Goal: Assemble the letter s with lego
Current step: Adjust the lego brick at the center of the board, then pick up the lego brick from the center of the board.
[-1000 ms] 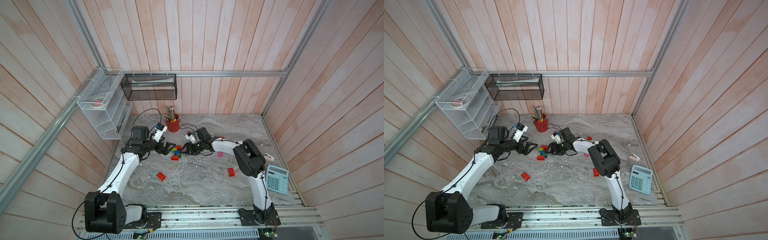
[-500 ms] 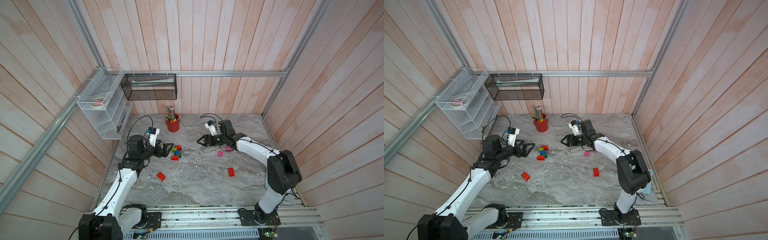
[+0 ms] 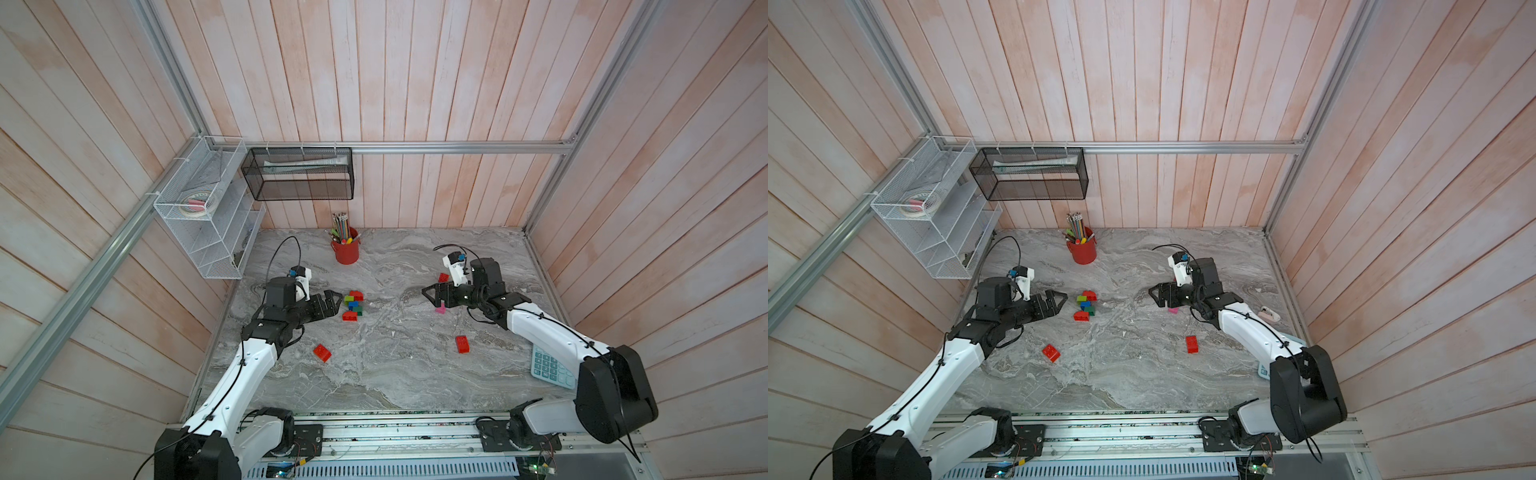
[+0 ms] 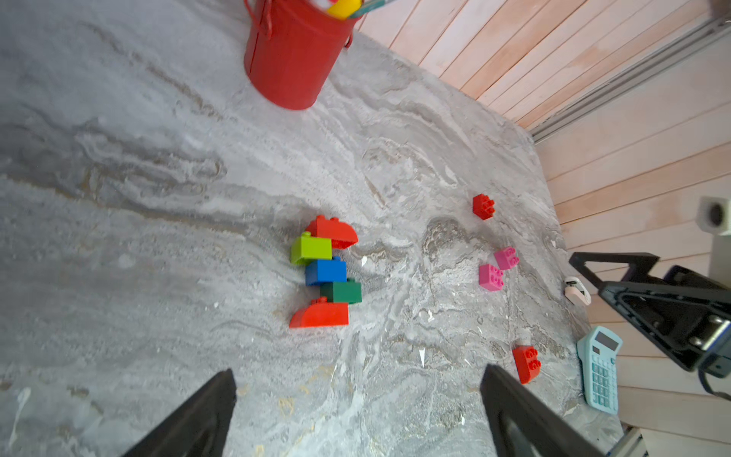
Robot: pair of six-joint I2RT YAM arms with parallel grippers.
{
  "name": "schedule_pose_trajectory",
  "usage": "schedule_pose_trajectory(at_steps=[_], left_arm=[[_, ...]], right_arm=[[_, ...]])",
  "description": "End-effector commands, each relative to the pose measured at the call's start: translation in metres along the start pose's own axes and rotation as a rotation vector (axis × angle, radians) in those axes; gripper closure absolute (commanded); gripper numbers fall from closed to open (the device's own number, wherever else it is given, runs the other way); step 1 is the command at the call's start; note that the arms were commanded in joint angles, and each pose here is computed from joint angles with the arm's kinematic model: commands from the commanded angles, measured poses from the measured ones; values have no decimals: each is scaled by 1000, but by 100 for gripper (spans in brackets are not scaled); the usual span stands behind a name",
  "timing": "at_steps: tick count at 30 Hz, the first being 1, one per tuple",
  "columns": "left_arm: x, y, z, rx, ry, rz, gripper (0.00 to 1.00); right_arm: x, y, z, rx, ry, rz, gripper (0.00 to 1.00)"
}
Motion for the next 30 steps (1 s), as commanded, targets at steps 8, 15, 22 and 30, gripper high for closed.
schedule_pose_trajectory(at_steps=[8,15,22,30], left_arm=[[-5,-67,18,291,307,292,1],[-17,-91,20,366,425,410,12],[-29,-112,26,438,543,467,27],[-40,-115,31,446,573,447,37]], right_arm=[[10,-5,-12,4,-39,-73,7],[3,-10,-13,-29,-3,-44,7],[-4,-14,-15,-55,21,-16,8],[-10,-14,-17,-64,26,-1,8]])
Point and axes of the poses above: each gripper's point midway between its finger pads, its own x axis back along the fingers, its own z axis along the line the jaws close on, y = z × x, the point moved 8 cm from there along x, back along the fingers, and after that the axes turned 11 degrees about -x, right-handed, at the moved point
